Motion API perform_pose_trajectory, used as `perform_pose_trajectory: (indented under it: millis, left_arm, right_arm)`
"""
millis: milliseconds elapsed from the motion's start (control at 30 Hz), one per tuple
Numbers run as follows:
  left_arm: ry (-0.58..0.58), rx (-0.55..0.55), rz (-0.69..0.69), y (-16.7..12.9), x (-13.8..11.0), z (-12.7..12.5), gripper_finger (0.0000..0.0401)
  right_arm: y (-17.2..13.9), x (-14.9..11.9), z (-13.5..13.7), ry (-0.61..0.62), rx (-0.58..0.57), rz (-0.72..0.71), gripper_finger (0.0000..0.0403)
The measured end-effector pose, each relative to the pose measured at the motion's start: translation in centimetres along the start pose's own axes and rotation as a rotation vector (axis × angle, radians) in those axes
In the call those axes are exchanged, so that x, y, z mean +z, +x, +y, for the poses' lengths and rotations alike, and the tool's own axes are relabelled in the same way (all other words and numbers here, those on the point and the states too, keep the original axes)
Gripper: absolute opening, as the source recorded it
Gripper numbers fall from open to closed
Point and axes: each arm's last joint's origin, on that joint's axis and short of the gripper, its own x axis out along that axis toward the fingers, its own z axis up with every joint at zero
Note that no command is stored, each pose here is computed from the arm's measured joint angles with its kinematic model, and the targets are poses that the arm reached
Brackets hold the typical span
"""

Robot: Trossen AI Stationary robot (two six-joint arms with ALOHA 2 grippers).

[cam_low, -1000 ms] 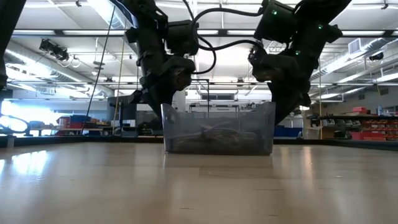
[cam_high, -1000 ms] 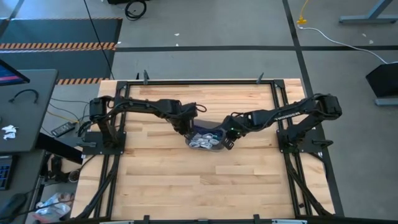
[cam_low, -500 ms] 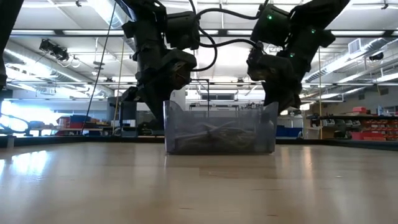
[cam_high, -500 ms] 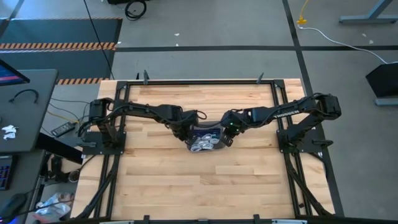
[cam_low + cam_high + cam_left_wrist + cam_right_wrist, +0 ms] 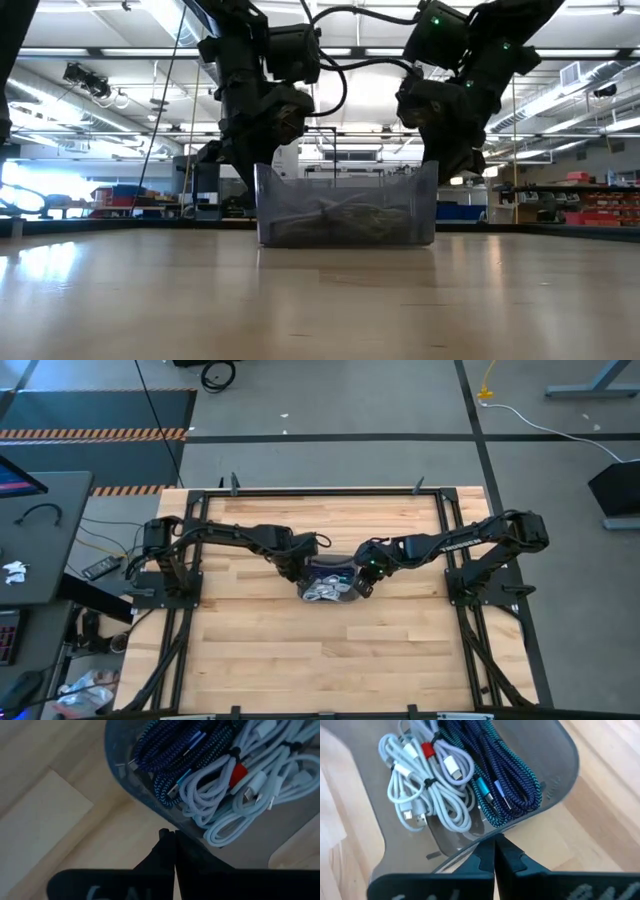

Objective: Pick and place USB-C Cables
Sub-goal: Move the gray bin to the center of the table, then return to Home Position

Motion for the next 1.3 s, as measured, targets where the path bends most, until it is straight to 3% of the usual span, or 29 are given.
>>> perform_pose_trajectory:
  millis: [833, 1167, 1300]
  left_arm:
    - [-0.029, 0.008, 0.023, 0.0, 0.0, 0.3, 0.0004]
    - [-0.025, 0.023, 0.048, -1.0, -0.6, 0.5, 0.0004]
    - [0.017, 0.020, 0.064, -3.1, -1.6, 0.4, 0.0004]
  right_arm:
    - [-0.1, -0.2, -1.0, -0.069, -0.047, 0.073, 0.0000]
    - [-0.4, -0.3, -2.3, -0.126, -0.138, 0.114, 0.0000]
    - [-2.1, 0.0, -3.3, -0.126, -0.221, 0.114, 0.0000]
